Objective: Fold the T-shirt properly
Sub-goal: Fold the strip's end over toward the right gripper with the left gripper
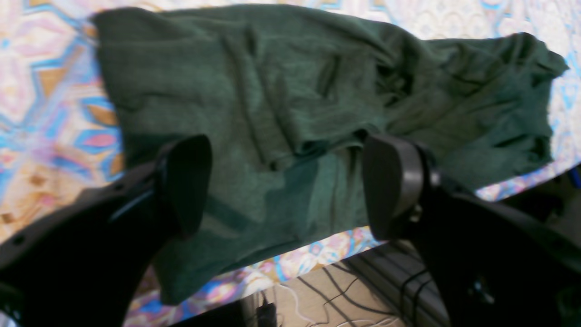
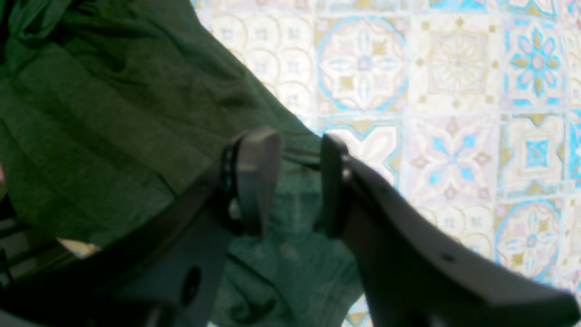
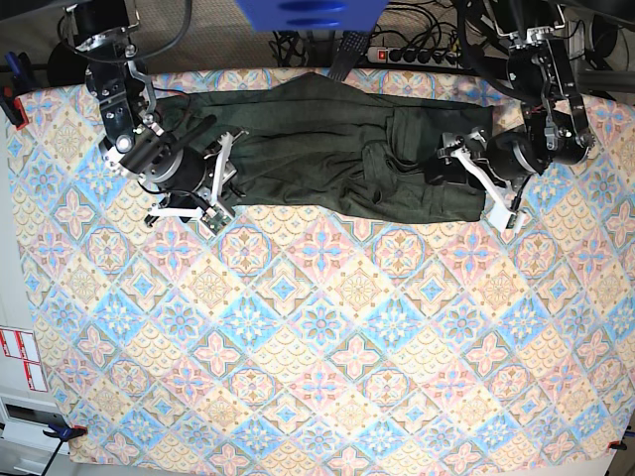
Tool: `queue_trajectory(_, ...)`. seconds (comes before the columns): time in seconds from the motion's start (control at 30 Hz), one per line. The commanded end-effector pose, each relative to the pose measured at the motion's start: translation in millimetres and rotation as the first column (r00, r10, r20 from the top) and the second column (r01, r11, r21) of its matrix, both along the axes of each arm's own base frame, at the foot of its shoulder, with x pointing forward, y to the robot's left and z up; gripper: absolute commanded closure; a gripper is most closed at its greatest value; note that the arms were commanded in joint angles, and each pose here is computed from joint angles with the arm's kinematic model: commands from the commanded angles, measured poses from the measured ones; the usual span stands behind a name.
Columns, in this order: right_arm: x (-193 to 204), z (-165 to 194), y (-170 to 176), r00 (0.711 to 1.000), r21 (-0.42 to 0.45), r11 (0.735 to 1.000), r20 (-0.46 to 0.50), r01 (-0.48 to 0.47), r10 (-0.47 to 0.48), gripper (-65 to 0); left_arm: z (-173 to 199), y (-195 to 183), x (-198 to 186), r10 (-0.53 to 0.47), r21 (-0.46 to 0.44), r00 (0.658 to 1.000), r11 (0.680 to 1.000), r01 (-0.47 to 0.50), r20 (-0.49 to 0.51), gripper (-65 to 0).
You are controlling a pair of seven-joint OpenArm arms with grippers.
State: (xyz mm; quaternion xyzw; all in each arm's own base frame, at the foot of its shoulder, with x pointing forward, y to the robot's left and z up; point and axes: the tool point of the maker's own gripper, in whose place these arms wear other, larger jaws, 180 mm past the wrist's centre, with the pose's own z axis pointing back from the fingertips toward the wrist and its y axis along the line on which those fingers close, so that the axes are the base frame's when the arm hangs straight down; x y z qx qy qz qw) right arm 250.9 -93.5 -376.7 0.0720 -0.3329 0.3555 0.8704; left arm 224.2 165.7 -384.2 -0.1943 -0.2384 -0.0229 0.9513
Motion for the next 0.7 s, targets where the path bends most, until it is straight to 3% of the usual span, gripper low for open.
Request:
queue_trajectory(0.0, 8, 12, 1, 0.999, 0.018, 1.0, 0.041, -0.004, 0.003, -19.2, 6, 4, 3, -0.01, 0.01, 1.0, 1.0, 0.01, 0.021, -47.9)
queue_trajectory(0.13, 8, 12, 1, 0.999, 0.02, 1.0, 0.042, -0.004, 0.003, -19.2, 2, 5, -4, -0.012, 0.014, 1.0, 1.0, 0.012, -0.001, -40.6)
queue_trajectory(0.33, 8, 12, 1, 0.999, 0.02, 1.0, 0.042, -0.004, 0.003, -19.2, -18, 7, -8, -0.022, 0.058, 0.998, 0.998, 0.025, -0.061, -21.8)
queue_trajectory(0.43, 8, 12, 1, 0.999, 0.019, 1.0, 0.041, -0.004, 0.003, -19.2, -35, 3, 1, -0.031, 0.063, 0.994, 0.997, 0.038, -0.107, -15.5)
queue_trajectory(0.67, 8, 12, 1, 0.999, 0.019, 1.0, 0.041, -0.004, 0.003, -19.2, -51, -50, 28, -0.112, -0.031, 0.99, 0.994, 0.109, -0.084, -14.7)
